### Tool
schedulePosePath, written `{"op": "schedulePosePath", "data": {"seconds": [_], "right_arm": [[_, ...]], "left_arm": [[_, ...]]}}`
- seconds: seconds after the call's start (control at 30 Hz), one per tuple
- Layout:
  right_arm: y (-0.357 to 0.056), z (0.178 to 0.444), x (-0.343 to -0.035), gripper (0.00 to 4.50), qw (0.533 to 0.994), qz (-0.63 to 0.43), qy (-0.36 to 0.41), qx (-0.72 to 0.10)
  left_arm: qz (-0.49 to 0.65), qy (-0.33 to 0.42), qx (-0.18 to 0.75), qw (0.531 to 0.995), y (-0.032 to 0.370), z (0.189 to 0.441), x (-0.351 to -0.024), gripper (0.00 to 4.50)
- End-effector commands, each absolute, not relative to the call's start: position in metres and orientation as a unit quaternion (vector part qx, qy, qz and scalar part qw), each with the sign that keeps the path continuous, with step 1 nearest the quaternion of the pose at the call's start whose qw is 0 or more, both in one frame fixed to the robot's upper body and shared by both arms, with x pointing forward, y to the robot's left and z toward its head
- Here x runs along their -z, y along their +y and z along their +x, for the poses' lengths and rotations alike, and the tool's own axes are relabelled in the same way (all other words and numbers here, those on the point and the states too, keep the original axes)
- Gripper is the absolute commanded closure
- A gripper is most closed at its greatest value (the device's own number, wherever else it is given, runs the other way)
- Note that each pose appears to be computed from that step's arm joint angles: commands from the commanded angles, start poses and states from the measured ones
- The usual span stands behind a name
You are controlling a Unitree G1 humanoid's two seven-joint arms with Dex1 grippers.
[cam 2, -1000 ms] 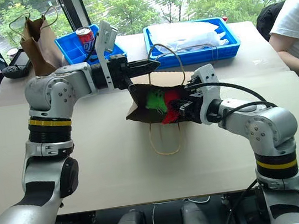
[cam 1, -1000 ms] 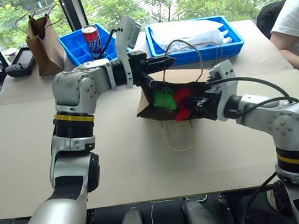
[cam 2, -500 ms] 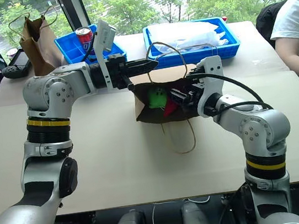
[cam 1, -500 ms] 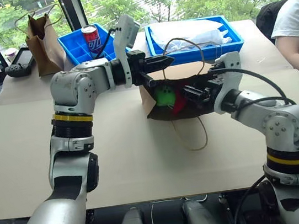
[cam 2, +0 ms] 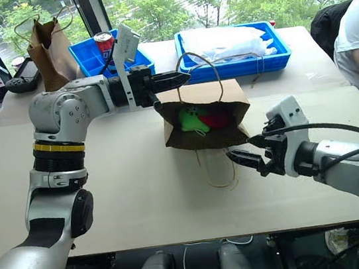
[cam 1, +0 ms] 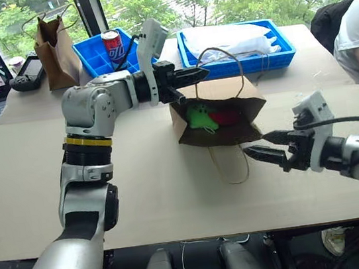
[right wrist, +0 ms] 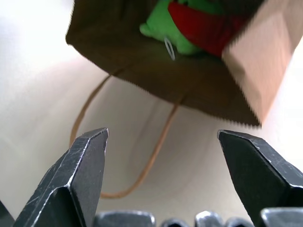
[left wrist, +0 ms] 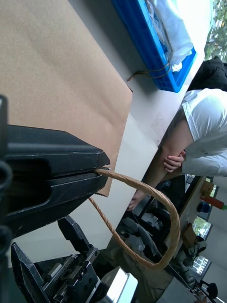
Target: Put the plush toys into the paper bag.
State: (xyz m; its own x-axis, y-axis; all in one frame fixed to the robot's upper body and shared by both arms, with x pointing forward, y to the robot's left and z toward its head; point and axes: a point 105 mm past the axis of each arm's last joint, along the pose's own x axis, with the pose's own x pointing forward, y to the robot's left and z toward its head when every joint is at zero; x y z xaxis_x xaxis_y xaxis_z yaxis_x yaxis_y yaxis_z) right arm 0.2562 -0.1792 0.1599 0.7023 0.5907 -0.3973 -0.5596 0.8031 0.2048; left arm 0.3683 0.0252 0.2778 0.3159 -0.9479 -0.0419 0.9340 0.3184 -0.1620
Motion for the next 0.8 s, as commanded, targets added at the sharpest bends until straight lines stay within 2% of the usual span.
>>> {"op": "schedulePosePath", "data": {"seconds": [0.03,0.13,0.3,0.43,0.73,0.8], "right_arm": [[-0.178,0.257,-0.145,0.40,0.924,0.077,0.225,-0.300],[-0.163,0.257,-0.133,0.40,0.914,0.138,0.219,-0.313],[-0.141,0.266,-0.131,0.40,0.893,0.250,0.187,-0.325],[-0.131,0.267,-0.134,1.35,0.877,0.294,0.172,-0.340],[-0.132,0.269,-0.190,4.46,0.866,0.289,0.078,-0.401],[-0.126,0.274,-0.210,4.46,0.861,0.289,0.049,-0.417]], "left_arm": [[-0.041,0.037,0.591,0.805,0.022,0.365,-0.292,4.50],[-0.039,0.038,0.591,0.805,0.023,0.365,-0.292,4.50],[-0.037,0.039,0.590,0.806,0.024,0.365,-0.292,4.50],[-0.036,0.039,0.588,0.807,0.024,0.366,-0.292,4.50],[-0.021,0.022,0.551,0.834,0.048,0.380,-0.302,4.50],[-0.015,0.016,0.541,0.841,0.056,0.384,-0.305,4.50]]}}
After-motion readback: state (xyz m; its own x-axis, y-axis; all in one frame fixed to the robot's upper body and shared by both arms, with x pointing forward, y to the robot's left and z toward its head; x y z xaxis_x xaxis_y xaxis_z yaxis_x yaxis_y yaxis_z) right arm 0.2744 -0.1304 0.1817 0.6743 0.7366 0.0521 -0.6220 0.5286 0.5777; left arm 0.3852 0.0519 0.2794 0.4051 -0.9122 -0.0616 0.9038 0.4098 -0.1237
